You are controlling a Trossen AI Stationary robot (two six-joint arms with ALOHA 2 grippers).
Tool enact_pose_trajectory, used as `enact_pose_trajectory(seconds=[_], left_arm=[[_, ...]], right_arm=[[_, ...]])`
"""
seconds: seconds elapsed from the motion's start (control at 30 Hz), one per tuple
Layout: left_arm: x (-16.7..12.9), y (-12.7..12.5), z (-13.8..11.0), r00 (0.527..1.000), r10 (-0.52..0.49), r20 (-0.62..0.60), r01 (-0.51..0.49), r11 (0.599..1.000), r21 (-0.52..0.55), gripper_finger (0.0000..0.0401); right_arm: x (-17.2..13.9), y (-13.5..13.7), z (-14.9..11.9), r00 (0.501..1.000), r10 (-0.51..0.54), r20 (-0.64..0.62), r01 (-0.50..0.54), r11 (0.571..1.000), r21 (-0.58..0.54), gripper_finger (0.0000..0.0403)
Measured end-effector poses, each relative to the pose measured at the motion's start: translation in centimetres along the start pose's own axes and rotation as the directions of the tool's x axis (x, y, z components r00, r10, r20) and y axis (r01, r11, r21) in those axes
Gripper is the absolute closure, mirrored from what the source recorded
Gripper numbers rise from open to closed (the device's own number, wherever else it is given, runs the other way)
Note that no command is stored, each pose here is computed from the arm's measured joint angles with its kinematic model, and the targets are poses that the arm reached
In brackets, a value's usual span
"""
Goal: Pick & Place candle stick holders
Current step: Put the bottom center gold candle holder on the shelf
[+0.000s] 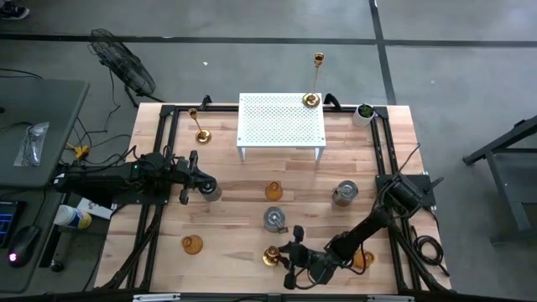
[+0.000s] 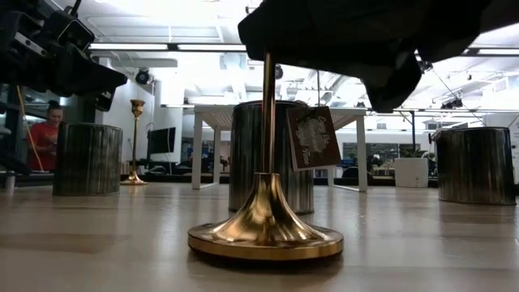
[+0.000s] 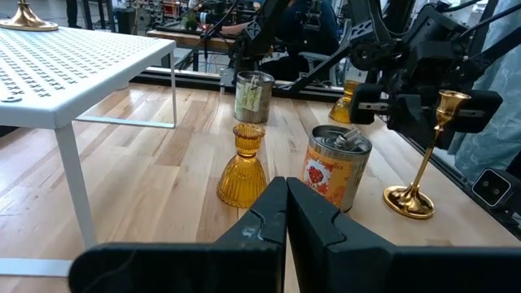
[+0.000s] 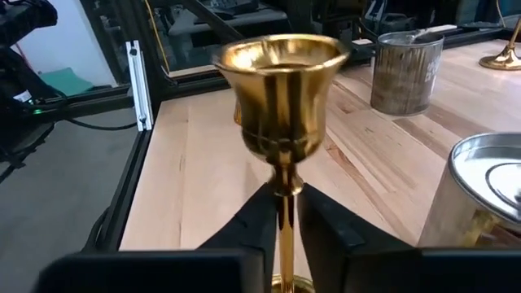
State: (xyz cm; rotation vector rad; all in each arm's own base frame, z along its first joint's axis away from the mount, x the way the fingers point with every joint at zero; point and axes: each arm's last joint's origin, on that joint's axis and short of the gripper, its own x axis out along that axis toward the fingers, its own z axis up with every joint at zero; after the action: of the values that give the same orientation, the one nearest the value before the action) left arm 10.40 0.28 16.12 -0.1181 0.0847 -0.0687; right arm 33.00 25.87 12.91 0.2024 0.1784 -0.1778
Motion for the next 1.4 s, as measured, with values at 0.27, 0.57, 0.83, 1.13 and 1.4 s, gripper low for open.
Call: enact_pose_trajectory(seconds=[0.27,0.57,0.83,1.13,1.4], left_arm=[[0.0,0.0,0.0,1.000,0.000,0.000,0.000,1.000,0.000,0.0401],[0.0,0.0,0.0,1.000,0.001,0.000,-0.001,1.000,0.000,0.0401],[0.0,0.0,0.0,1.000,0.001,0.000,-0.001,1.000,0.000,0.0401],[0.0,0.0,0.0,1.000,0.001,0.000,-0.001,1.000,0.000,0.0401],[0.0,0.0,0.0,1.000,0.001,0.000,-0.001,1.000,0.000,0.0401]], right_arm=[[0.7,1.4,2.1,0.997,0.068,0.041,-0.070,0.996,0.047,0.0387],[0.9,0.9,10.1,0.982,0.143,0.125,-0.133,0.987,-0.089,0.0393],[-1.3,-5.1,19.1,0.997,0.054,0.048,-0.047,0.989,-0.143,0.0391],[-3.4,-12.7,25.1,0.989,-0.141,0.038,0.145,0.980,-0.137,0.0390],[-2.5,-18.1,27.0,0.940,-0.334,0.072,0.340,0.936,-0.093,0.0390]])
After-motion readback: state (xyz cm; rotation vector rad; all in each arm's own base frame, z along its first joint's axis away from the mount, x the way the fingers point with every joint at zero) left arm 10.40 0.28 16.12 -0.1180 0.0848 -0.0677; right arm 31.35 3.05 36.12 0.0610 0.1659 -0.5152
